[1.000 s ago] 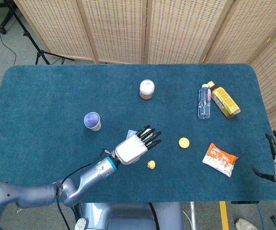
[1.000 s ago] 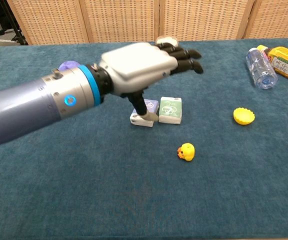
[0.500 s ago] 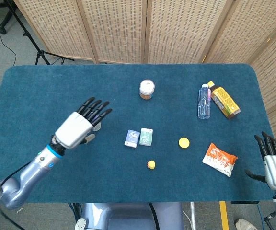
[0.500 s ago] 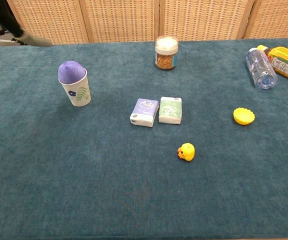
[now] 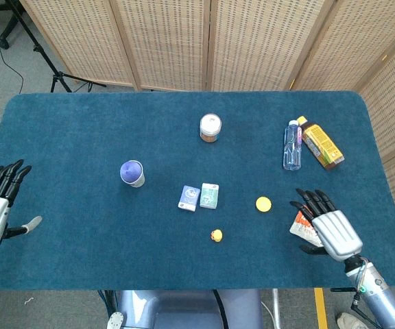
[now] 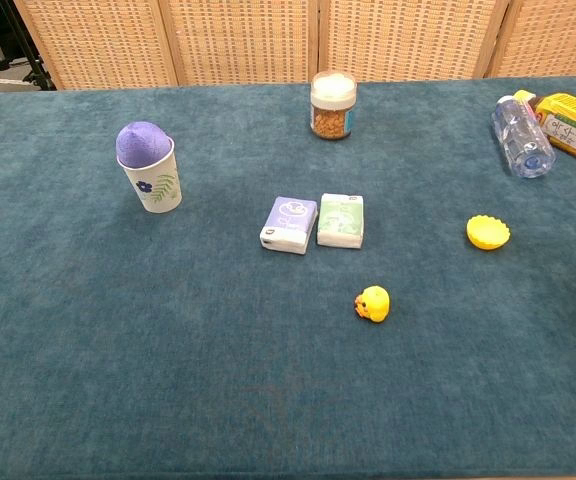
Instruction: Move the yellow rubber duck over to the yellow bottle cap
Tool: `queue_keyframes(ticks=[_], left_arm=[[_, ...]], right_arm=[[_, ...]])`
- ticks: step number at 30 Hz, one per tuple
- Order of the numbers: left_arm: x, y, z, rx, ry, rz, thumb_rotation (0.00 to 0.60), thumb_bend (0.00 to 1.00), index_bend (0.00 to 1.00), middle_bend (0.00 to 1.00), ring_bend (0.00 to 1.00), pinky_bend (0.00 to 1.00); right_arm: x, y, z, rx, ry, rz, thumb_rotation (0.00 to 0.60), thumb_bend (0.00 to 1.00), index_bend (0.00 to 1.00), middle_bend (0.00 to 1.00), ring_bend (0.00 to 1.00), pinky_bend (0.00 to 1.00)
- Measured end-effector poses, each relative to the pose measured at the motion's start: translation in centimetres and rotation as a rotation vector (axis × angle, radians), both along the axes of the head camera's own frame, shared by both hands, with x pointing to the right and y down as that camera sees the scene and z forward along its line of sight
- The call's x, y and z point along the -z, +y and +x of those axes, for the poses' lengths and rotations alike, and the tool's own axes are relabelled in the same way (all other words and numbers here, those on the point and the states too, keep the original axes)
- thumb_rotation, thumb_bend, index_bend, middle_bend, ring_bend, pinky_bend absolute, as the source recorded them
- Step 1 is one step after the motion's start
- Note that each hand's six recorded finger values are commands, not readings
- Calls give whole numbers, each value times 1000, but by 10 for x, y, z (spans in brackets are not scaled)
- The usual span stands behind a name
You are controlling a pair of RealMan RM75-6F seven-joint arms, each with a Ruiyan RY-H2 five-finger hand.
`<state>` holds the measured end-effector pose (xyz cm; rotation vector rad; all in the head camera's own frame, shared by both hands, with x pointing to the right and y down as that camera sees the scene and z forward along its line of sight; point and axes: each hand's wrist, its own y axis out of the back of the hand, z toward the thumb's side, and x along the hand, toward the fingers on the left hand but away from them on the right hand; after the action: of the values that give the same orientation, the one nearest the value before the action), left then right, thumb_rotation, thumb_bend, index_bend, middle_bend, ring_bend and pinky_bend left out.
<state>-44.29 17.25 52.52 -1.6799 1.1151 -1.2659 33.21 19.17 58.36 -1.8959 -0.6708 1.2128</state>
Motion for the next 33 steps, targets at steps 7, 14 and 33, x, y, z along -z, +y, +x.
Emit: queue_keyframes(ticks=[7, 14, 33], left_arm=[[-3, 14, -21, 70, -67, -38, 600, 198, 0, 0, 0, 0], [-9, 12, -25, 83, -83, -81, 600, 203, 0, 0, 0, 0], [-10, 10, -26, 80, -78, -100, 600, 206, 0, 0, 0, 0]], right_arm=[[-16, -5, -66, 202, -40, -59, 600, 16, 246, 0, 0, 0], [-37, 5, -138, 341, -74, -76, 600, 152, 297, 0, 0, 0], [-92, 7, -226, 438, -8, -42, 600, 337, 338, 0, 0, 0]])
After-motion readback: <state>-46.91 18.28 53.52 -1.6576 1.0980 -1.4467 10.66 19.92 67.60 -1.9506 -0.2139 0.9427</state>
